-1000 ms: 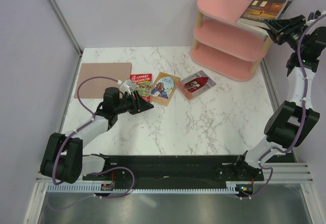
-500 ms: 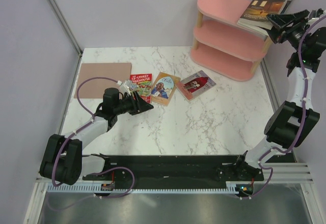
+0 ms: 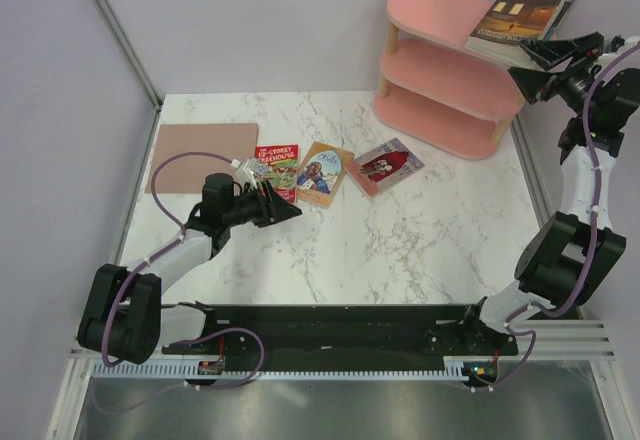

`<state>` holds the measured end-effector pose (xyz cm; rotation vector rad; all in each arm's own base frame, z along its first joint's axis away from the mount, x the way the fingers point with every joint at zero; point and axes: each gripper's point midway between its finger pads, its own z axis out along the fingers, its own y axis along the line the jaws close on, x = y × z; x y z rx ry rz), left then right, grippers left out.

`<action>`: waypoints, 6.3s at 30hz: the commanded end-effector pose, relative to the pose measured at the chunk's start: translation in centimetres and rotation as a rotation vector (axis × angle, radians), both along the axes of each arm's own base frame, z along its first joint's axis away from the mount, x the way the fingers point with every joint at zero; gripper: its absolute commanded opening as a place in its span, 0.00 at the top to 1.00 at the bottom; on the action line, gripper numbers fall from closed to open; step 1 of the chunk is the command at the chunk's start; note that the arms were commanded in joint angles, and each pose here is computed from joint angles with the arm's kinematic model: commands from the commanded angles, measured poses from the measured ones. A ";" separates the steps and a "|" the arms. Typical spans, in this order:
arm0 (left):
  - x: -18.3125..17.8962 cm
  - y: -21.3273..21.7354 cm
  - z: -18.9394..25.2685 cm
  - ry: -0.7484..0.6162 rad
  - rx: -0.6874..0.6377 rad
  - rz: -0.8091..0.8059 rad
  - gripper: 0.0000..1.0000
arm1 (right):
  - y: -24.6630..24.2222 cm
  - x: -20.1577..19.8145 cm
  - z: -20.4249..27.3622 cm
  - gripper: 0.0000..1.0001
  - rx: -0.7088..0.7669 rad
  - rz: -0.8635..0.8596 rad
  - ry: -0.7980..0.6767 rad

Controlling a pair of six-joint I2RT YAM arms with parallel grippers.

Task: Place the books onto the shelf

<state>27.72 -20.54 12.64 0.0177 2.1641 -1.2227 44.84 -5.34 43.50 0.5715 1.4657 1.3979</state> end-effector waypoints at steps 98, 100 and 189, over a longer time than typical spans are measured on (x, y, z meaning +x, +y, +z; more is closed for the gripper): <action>16.3 -18.6 -12.7 0.177 0.378 -0.250 0.50 | 23.0 0.3 -41.9 0.45 -0.166 -0.040 0.601; 16.2 -18.5 -12.6 0.171 0.386 -0.254 0.50 | 23.9 0.5 -42.6 0.67 -0.172 -0.017 0.607; 2.2 -15.1 13.8 -0.127 -0.619 -0.628 0.98 | 24.0 -17.4 -32.0 0.16 -0.428 0.418 0.350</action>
